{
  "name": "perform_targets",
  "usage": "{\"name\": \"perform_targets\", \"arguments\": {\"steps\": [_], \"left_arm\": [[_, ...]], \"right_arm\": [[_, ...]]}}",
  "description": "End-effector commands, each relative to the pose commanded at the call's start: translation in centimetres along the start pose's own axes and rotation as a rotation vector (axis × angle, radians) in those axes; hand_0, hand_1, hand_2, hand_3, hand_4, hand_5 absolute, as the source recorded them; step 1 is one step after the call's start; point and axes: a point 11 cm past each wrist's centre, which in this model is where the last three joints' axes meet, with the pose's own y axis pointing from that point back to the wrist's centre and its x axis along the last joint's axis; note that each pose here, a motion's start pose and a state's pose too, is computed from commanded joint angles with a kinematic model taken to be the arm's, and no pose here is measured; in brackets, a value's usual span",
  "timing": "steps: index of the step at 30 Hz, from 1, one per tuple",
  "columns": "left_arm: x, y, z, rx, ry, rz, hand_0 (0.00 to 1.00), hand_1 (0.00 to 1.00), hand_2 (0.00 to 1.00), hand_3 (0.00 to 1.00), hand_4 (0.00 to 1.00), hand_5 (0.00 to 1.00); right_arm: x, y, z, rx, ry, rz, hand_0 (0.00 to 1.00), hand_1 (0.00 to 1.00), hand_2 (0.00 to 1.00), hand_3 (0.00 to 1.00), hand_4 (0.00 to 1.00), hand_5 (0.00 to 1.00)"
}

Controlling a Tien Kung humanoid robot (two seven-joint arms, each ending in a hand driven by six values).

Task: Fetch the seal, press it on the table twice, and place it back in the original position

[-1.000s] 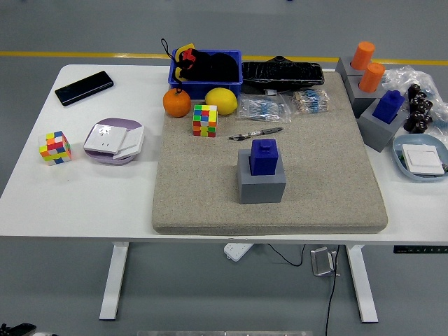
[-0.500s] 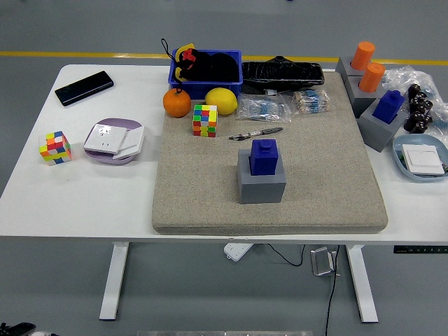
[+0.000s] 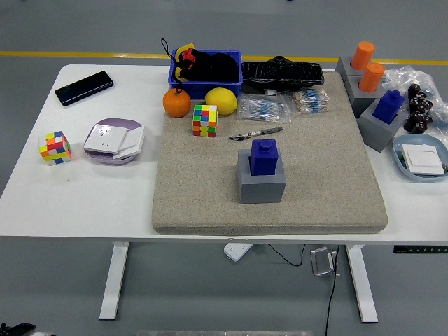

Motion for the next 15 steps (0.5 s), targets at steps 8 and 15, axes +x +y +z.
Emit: {"name": "perform_targets", "arguments": {"steps": [8,15], "left_arm": [[-0.2,-0.03,0.04,0.0,0.001,-0.004,0.723,0.693,0.681,0.75,0.686,0.258],[-0.16,-0.02,0.09,-0.003,0.004,-0.003,0.723,0.693,0.681,0.75,0.685,0.258]], "right_arm": [[-0.12,0.0,0.09,-0.006,0.008,-0.003,0.834,0.741,0.778,0.764,0.902,0.378],[0.11,0.0,-0.01,-0.001,0.007,0.005,0.833,0.739,0.777,0.763,0.9,0.38]]}}
